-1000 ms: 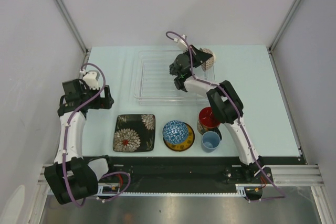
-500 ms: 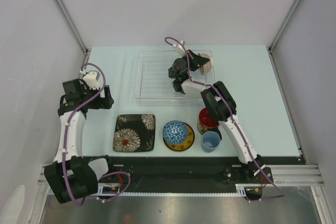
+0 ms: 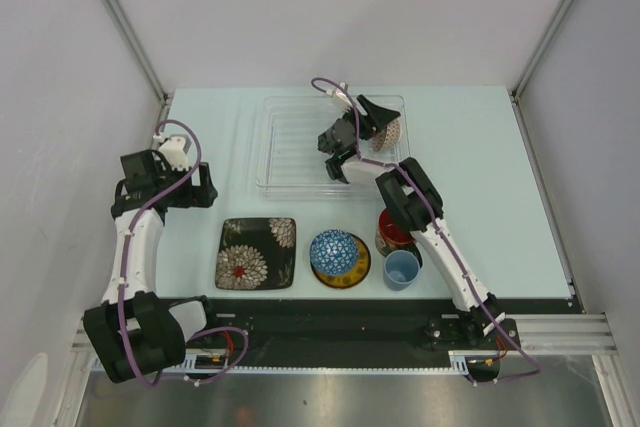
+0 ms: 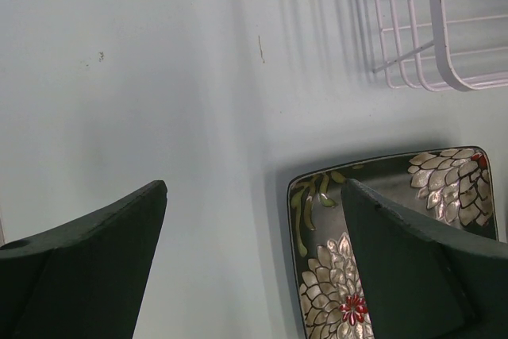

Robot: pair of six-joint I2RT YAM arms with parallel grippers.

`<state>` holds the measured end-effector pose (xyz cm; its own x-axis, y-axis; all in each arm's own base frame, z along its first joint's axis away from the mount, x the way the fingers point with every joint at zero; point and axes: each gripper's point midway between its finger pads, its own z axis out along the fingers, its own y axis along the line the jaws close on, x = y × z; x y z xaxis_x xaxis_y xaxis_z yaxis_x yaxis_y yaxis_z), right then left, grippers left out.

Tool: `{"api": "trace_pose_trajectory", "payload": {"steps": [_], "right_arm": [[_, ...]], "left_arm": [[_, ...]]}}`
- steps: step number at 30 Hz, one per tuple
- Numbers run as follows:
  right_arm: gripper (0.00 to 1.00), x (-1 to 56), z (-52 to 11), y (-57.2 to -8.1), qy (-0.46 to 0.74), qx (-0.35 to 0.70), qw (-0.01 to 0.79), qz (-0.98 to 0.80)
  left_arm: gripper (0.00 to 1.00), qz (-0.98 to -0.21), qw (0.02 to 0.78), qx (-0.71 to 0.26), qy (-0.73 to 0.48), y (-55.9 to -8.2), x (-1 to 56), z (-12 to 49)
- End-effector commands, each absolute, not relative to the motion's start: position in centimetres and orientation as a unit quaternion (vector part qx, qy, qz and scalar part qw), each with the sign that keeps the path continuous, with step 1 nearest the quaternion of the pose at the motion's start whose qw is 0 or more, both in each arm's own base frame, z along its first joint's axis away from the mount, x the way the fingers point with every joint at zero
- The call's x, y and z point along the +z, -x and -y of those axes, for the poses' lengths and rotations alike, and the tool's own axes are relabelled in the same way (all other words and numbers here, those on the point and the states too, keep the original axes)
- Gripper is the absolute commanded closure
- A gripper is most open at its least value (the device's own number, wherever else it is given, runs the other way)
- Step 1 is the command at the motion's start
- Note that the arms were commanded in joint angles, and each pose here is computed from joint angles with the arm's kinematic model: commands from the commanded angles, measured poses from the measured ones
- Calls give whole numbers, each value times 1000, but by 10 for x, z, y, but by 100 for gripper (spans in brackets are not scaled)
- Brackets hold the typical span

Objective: Load the mixed dishes into the dish rack

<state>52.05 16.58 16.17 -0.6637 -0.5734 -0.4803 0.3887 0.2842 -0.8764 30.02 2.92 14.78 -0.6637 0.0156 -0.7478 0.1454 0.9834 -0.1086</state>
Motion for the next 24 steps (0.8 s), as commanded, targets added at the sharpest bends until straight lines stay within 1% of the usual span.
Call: {"api": "trace_pose_trajectory", "payload": {"steps": [1, 3, 5, 6, 7, 9, 10, 12, 13, 14, 15, 16, 17, 19, 20, 21, 22, 23, 24], "right_arm": [[30, 179, -169, -478, -61, -532, 385, -752], [27, 195, -180, -471, -59, -519, 400, -753], [25, 225, -186, -460, -63, -501, 418, -755], [24, 229, -193, -452, -51, -498, 422, -756], [23, 254, -194, -441, -58, -481, 436, -758], [20, 264, -198, -423, -36, -475, 441, -761], [20, 289, -209, -401, -29, -448, 465, -763], [20, 306, -223, -372, 2, -430, 481, -764], [20, 301, -244, -345, 50, -423, 488, -762], [20, 324, -246, -320, 62, -397, 507, -762], [20, 327, -252, -302, 86, -387, 515, -760], [19, 321, -276, -266, 145, -368, 529, -751], [18, 338, -273, -244, 154, -338, 545, -752], [17, 351, -282, -208, 191, -297, 567, -745], [15, 365, -287, -181, 208, -252, 586, -742], [15, 374, -289, -168, 206, -220, 597, -743], [13, 390, -291, -157, 192, -176, 611, -748], [12, 403, -297, -136, 191, -124, 623, -748], [12, 415, -300, -129, 174, -89, 629, -752]], "left_arm": [[3, -899, 429, -80, -42, -307, 158, -31], [4, -898, 430, -81, -44, -306, 158, -30], [3, -899, 429, -81, -43, -305, 158, -30], [4, -898, 431, -81, -43, -305, 159, -30], [3, -897, 433, -80, -43, -304, 160, -30], [3, -896, 434, -81, -43, -304, 160, -29], [4, -896, 435, -81, -42, -304, 161, -29], [3, -896, 435, -82, -41, -303, 162, -28], [4, -895, 436, -80, -41, -303, 164, -29], [3, -895, 437, -81, -41, -303, 165, -29], [4, -893, 441, -79, -42, -303, 167, -29], [4, -893, 442, -78, -43, -303, 168, -29], [3, -893, 442, -78, -43, -302, 168, -28], [3, -892, 443, -77, -43, -302, 170, -29], [3, -892, 444, -77, -42, -301, 170, -29], [3, -892, 444, -77, -41, -301, 170, -29], [3, -891, 446, -79, -40, -300, 171, -27], [3, -890, 447, -82, -39, -300, 172, -26], [3, -889, 448, -84, -39, -300, 172, -25]]}}
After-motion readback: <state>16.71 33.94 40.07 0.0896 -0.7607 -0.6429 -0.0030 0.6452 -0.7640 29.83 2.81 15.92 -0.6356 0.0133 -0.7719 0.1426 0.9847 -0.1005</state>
